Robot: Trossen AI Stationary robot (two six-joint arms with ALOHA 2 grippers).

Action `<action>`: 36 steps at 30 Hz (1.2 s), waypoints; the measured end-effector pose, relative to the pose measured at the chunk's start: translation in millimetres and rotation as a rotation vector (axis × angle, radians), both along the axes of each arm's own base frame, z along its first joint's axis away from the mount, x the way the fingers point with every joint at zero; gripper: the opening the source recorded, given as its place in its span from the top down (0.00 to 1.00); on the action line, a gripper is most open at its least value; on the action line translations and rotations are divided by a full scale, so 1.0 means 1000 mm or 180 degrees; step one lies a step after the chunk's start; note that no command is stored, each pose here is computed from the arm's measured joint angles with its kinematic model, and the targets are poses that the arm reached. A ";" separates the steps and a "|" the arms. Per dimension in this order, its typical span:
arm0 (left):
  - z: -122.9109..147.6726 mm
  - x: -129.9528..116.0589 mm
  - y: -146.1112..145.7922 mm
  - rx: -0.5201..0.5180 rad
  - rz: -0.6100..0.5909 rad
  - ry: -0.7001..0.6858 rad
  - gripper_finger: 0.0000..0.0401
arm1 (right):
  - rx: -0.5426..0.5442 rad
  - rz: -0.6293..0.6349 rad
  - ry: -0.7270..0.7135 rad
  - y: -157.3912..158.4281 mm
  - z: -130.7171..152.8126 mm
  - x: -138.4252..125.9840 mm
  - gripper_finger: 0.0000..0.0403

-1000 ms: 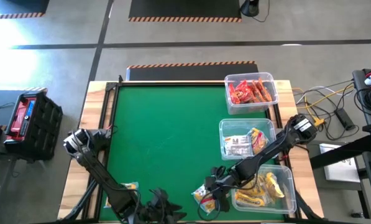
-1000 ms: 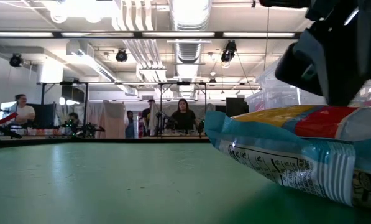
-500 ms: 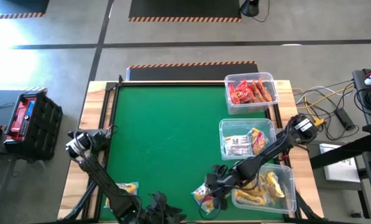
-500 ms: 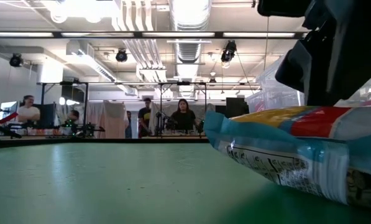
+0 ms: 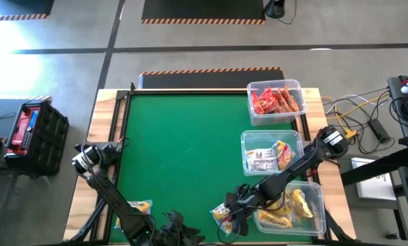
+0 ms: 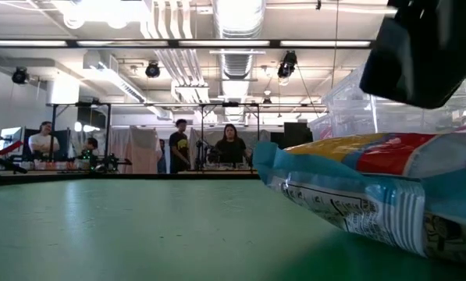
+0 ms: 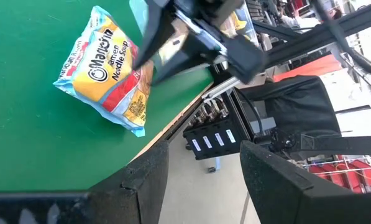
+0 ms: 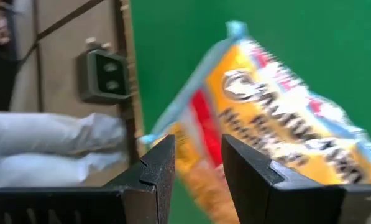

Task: Sort Maruchan noodles
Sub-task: Move the right blue noodle pack to the center of the table

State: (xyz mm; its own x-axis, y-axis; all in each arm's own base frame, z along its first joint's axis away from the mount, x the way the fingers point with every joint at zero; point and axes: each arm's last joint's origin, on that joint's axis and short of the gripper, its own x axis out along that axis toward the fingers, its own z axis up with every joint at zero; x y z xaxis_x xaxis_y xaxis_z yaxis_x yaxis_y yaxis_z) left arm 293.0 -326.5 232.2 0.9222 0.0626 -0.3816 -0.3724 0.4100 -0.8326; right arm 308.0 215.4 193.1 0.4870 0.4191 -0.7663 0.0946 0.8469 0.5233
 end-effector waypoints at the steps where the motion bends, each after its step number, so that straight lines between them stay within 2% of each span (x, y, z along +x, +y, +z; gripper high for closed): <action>1: 0.000 0.000 0.000 -0.0006 0.0000 0.0001 0.55 | 0.0055 0.0047 0.0011 0.002 0.002 0.000 0.71; 4: 0.000 0.000 0.000 -0.0010 -0.0001 0.0003 0.55 | 0.0102 0.0162 0.0032 0.007 0.002 -0.004 0.71; 16: -0.001 0.000 0.000 0.0021 -0.0006 0.0022 0.55 | -0.0168 0.0242 0.0258 0.016 -0.041 0.007 0.71; 23: -0.001 0.000 0.000 0.0020 -0.0005 0.0024 0.55 | -0.0322 0.0280 -0.0006 0.019 -0.031 0.015 0.71; 29: -0.001 0.000 0.000 0.0004 0.0003 0.0022 0.55 | -0.0314 0.0338 -0.0017 0.023 -0.021 0.020 0.71; 36: -0.001 0.000 0.000 0.0006 0.0002 0.0025 0.55 | -0.0489 0.0482 0.0044 0.024 -0.012 0.021 0.71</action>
